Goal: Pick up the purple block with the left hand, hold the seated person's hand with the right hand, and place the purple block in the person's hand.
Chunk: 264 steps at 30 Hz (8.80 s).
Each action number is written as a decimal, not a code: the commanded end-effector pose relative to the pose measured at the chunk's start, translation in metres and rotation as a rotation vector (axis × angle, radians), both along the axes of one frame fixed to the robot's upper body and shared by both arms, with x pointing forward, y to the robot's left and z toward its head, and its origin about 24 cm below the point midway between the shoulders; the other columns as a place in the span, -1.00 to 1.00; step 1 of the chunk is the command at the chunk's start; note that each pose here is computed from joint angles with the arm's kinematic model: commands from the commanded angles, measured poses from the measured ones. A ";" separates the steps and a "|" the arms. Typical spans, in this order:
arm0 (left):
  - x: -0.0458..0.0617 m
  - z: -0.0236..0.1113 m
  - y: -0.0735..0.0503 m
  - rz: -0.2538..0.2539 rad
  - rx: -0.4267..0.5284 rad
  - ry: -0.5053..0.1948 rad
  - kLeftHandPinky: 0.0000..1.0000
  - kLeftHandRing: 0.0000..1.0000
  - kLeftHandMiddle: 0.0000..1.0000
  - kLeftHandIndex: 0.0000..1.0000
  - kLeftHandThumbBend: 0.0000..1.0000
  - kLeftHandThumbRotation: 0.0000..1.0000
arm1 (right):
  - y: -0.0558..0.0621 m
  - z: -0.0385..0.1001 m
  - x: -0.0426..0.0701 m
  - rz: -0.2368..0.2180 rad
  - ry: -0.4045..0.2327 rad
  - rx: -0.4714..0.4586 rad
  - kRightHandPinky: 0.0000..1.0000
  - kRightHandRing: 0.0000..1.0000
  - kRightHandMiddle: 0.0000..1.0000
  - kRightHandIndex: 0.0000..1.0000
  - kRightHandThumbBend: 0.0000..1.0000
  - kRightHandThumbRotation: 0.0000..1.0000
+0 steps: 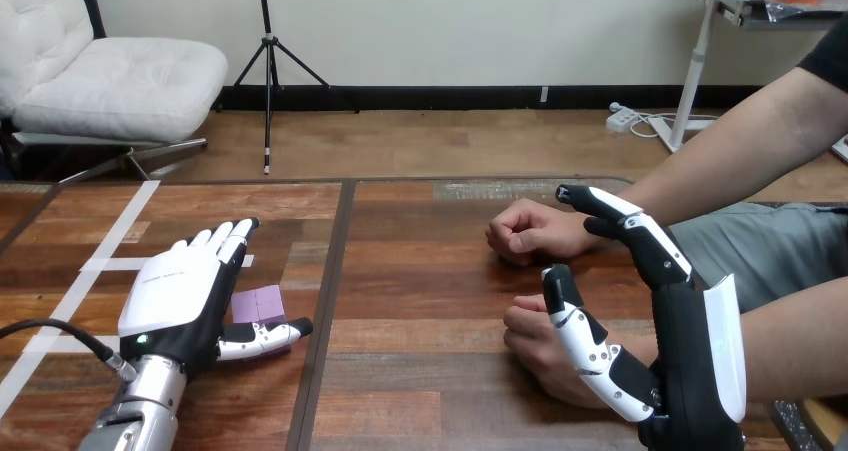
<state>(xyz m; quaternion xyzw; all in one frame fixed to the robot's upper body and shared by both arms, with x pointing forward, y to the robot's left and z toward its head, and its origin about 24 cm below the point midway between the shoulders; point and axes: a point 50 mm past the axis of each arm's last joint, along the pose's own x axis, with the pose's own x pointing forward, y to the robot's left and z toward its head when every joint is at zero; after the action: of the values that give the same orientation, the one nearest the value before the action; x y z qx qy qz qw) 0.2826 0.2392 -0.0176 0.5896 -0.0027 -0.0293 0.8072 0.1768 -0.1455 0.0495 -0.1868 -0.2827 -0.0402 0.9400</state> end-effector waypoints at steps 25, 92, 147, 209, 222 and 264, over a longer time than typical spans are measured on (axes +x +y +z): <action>0.025 0.020 0.002 -0.017 0.033 -0.051 0.91 0.89 0.90 0.89 0.56 0.20 | -0.003 0.017 0.006 -0.012 -0.094 -0.042 0.47 0.57 0.54 0.49 -0.21 -0.01; 0.026 0.016 -0.007 0.026 -0.113 -0.078 0.49 0.61 0.66 0.68 0.33 -0.13 | -0.006 0.017 0.004 -0.022 -0.081 -0.068 0.46 0.57 0.52 0.47 -0.22 -0.01; 0.024 0.014 -0.011 0.048 -0.151 -0.123 0.24 0.36 0.42 0.53 0.23 -0.54 | -0.007 0.018 0.003 -0.021 -0.069 -0.085 0.44 0.56 0.49 0.45 -0.20 0.04; 0.020 0.013 -0.010 0.064 -0.201 -0.145 -0.15 -0.07 0.07 0.23 0.12 -1.00 | -0.008 0.020 0.003 -0.016 -0.067 -0.106 0.45 0.56 0.49 0.45 -0.20 0.03; 0.016 0.015 -0.013 0.052 -0.304 -0.190 -0.15 -0.07 0.07 0.22 0.15 -1.00 | -0.008 0.020 0.004 -0.016 -0.068 -0.111 0.45 0.57 0.50 0.46 -0.20 0.03; 0.006 0.031 -0.028 -0.014 -0.871 -0.308 -0.32 -0.20 0.02 0.14 0.53 -0.76 | -0.010 0.023 0.008 -0.025 -0.083 -0.123 0.42 0.55 0.49 0.45 -0.20 0.05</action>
<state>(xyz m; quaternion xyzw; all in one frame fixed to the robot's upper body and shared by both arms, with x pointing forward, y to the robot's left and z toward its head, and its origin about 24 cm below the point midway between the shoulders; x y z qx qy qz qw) 0.2763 0.2178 -0.0110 0.2212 -0.0684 0.0551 0.9713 0.1751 -0.1538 0.0560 -0.2406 -0.2794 -0.0373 0.9288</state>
